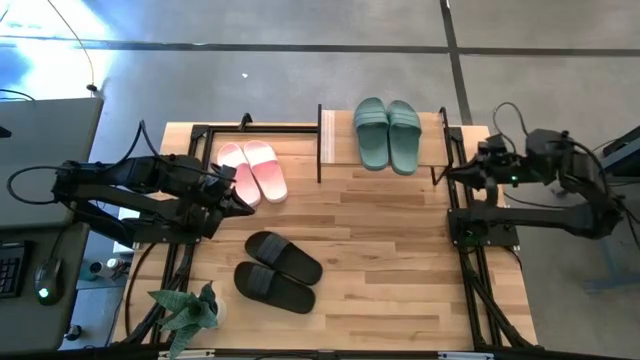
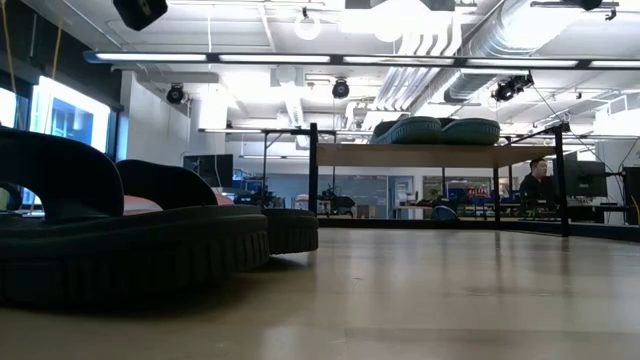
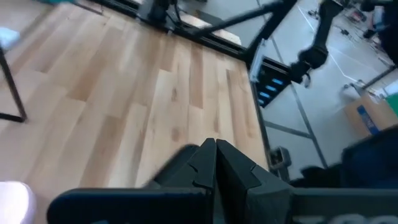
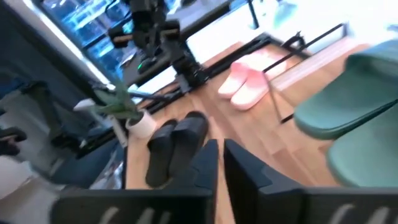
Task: Pick and place slides into the shelf
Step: Put the left pink slide under the shelf
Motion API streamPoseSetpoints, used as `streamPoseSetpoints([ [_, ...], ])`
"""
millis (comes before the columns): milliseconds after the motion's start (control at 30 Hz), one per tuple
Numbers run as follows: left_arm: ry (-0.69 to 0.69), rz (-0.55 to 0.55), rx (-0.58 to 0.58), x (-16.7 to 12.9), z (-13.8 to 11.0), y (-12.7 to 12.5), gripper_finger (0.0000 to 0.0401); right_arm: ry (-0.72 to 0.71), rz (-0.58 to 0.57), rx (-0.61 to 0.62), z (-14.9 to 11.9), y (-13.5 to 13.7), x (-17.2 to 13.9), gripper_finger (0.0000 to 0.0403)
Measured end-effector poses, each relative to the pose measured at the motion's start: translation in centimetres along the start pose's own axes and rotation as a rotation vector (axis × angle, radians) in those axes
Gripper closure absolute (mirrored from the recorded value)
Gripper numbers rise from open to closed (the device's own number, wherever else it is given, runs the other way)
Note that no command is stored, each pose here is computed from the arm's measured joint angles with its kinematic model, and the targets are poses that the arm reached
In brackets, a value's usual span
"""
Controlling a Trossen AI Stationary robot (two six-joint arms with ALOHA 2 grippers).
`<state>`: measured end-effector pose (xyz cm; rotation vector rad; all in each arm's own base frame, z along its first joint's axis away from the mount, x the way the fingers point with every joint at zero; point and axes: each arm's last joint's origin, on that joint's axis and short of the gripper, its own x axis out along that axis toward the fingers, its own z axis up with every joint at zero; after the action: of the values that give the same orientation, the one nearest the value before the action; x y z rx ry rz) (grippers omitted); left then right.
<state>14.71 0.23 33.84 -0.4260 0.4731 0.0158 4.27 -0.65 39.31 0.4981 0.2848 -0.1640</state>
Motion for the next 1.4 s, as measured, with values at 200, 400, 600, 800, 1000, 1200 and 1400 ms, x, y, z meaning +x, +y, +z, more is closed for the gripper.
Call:
streamPoseSetpoints([
  [200, -0.1, 0.08, -0.037, 0.6, 0.9, 0.1, 0.04, -0.025, -0.021, 0.035, -0.2, -0.1, -0.6, 0.0388],
  [400, -0.138, 0.081, -0.18, 1.7, 1.4, 0.0, 0.04, 0.03, -0.048, 0.042, -0.7, -0.3, -0.6, 0.0386],
  [600, -0.127, 0.15, -0.324, 3.3, 1.4, 0.4, 0.04, 0.035, -0.07, -0.002, -0.8, -0.4, -0.6, 0.0394],
  [800, -0.139, 0.092, -0.442, 5.4, 2.1, 0.3, 0.04, 0.037, -0.07, -0.027, -0.8, -0.4, -0.6, 0.04],
  [1000, -0.268, 0.031, -0.533, 6.0, 3.4, 0.0, 0.04, 0.039, -0.066, -0.047, -0.8, -0.4, -0.6, 0.0401],
  [1200, -0.382, -0.139, -0.51, 5.9, 5.0, -0.9, 0.04, 0.055, -0.063, -0.112, -0.9, -0.5, -0.6, 0.0401],
  [1400, -0.578, -0.21, -0.295, 3.0, 8.3, -2.7, 0.04, 0.079, -0.072, -0.133, -1.2, -0.6, -0.6, 0.0401],
])
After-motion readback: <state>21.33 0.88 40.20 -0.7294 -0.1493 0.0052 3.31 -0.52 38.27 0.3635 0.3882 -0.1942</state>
